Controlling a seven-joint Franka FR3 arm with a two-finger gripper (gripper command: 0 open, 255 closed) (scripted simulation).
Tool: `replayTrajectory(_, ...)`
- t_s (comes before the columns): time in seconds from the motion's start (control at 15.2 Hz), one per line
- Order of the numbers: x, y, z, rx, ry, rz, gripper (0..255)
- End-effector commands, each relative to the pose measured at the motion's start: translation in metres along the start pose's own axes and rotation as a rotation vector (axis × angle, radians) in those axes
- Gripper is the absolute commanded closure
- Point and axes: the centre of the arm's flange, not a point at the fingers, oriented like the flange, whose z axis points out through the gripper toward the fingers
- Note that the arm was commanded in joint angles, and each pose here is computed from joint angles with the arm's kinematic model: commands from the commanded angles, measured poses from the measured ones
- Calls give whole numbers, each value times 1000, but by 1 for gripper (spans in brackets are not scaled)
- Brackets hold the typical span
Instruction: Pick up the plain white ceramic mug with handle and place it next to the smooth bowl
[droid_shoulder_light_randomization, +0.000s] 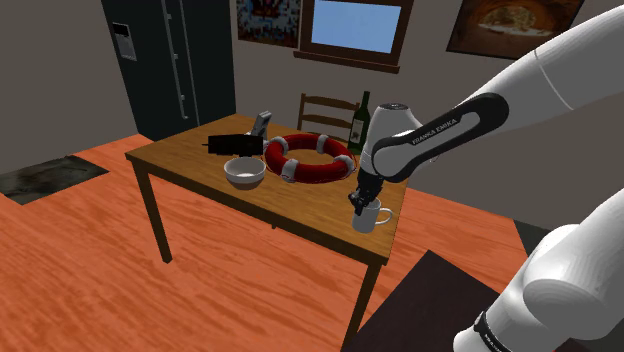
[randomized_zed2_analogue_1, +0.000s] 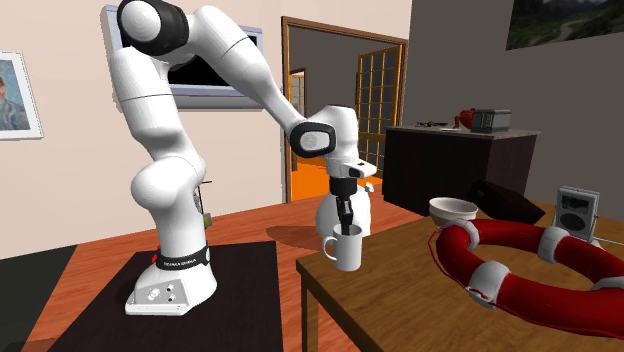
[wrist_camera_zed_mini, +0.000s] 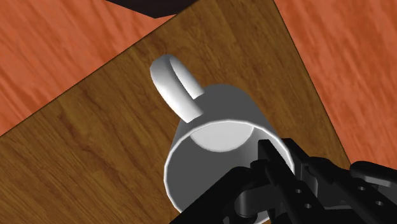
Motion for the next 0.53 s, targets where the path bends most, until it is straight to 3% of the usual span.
replayTrajectory(0.0, 0, 0, 0, 0, 0, 0, 255)
replayTrajectory(0.46, 3, 0, -37, 0, 0, 0, 255)
